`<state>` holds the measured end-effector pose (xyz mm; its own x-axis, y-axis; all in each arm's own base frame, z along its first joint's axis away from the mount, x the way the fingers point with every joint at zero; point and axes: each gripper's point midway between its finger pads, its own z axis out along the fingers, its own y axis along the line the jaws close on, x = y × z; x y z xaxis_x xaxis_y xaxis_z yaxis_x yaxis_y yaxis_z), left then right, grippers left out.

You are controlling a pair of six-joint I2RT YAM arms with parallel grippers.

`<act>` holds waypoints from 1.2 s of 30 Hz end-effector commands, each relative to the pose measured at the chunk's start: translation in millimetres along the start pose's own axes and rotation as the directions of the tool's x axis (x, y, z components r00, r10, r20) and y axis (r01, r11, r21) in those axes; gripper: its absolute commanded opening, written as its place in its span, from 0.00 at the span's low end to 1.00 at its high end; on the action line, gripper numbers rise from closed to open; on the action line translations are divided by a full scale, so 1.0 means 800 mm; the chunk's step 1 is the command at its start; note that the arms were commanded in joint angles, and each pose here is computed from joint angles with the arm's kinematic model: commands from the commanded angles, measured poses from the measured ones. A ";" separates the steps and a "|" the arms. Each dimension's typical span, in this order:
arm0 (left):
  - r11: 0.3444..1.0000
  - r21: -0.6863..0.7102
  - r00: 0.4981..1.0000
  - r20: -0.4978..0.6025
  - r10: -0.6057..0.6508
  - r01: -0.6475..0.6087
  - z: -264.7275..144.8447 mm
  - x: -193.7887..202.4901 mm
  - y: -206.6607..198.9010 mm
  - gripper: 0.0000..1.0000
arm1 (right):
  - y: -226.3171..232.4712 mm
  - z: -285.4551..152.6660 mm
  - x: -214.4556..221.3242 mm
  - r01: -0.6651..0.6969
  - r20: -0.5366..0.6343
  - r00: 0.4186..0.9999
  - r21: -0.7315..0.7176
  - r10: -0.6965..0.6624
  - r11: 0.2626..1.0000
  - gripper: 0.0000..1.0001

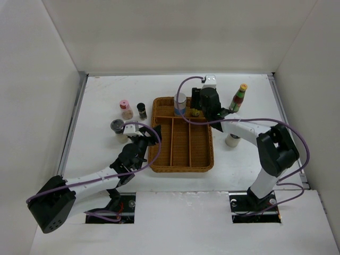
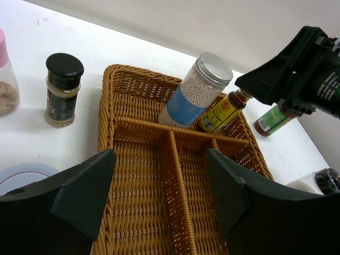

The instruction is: Organize the condiment bottles

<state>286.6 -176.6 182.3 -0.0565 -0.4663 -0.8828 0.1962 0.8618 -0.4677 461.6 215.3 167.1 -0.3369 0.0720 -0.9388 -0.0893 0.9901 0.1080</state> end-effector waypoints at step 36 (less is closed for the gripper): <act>0.997 0.046 0.997 0.047 -0.057 0.055 0.006 -0.022 -0.023 0.68 | -0.267 -0.009 -0.112 -0.195 0.180 0.975 0.436 0.127 0.879 0.70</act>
<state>286.8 -177.3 180.2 -0.0612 -0.4618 -0.8849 0.1950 0.8639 -0.4644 489.2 -7.4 199.2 -0.2330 0.2027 -0.9511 0.4351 0.8964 0.0844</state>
